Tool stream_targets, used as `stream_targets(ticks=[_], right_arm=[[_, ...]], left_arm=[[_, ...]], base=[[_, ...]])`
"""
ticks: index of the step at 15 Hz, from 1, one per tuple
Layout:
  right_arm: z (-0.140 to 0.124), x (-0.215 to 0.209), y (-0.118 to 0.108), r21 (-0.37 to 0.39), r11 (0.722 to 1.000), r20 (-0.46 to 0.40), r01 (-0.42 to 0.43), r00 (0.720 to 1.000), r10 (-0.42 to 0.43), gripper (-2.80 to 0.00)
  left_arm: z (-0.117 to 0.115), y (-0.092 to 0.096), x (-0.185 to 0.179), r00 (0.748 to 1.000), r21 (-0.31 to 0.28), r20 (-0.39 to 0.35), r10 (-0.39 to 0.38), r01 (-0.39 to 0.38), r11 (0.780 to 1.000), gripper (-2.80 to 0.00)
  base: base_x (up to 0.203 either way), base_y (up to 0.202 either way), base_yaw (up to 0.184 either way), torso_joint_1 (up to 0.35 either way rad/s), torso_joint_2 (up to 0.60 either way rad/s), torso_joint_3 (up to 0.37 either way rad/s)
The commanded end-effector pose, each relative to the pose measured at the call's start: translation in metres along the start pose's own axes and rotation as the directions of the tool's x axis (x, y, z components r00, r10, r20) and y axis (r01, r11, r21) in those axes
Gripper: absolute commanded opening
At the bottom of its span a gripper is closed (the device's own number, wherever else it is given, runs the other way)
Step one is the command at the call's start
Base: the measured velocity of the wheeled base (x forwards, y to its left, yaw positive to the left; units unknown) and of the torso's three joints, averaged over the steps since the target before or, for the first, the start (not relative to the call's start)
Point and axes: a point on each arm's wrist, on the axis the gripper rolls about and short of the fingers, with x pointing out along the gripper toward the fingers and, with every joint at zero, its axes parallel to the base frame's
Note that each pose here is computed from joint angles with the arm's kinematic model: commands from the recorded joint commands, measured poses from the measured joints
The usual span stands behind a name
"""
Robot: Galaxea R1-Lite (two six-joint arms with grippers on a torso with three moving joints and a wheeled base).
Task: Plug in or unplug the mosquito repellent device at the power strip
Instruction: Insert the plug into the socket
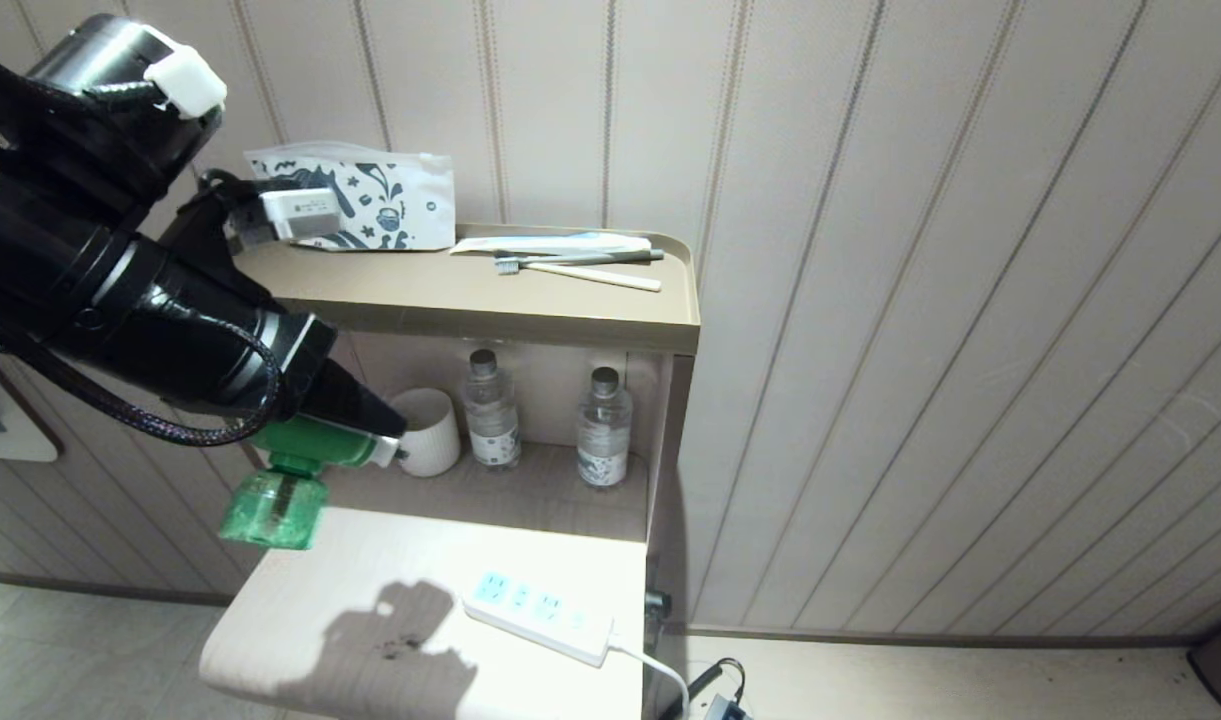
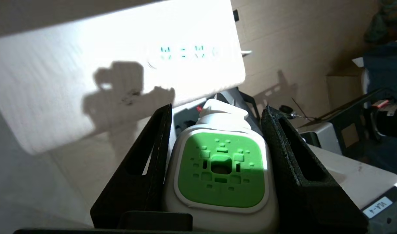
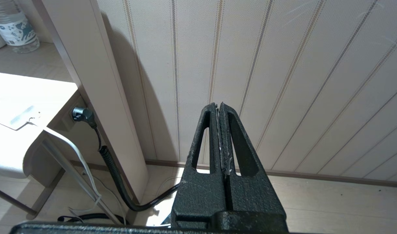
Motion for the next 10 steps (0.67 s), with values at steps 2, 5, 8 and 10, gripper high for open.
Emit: stream_targets(ticks=[2, 5, 8, 10], right_arm=[[0.000, 0.000, 0.000, 0.000, 1.000, -0.001, 0.000, 1.000, 0.000, -2.80], [0.000, 0.000, 0.000, 0.000, 1.000, -0.001, 0.000, 1.000, 0.000, -2.80], [0.000, 0.000, 0.000, 0.000, 1.000, 0.000, 0.000, 1.000, 0.000, -2.80], [0.000, 0.000, 0.000, 0.000, 1.000, 0.001, 0.000, 1.000, 0.000, -2.80]], left_arm=[[-0.001, -0.004, -0.025, 0.995, 0.073, 0.009, 0.097, -0.098, 0.993, -2.80], [-0.006, -0.003, -0.028, 0.971, 0.170, -0.080, 0.225, -0.209, 0.963, -2.80], [-0.002, 0.005, -0.007, 0.963, 0.228, -0.140, 0.232, -0.197, 0.954, -2.80], [0.004, 0.011, 0.009, 0.962, 0.355, -0.152, 0.226, -0.160, 0.921, -2.80]], base=[[0.000, 0.000, 0.000, 0.000, 0.00, 0.000], [0.000, 0.000, 0.000, 0.000, 0.00, 0.000], [0.000, 0.000, 0.000, 0.000, 0.00, 0.000], [0.000, 0.000, 0.000, 0.000, 0.00, 0.000]])
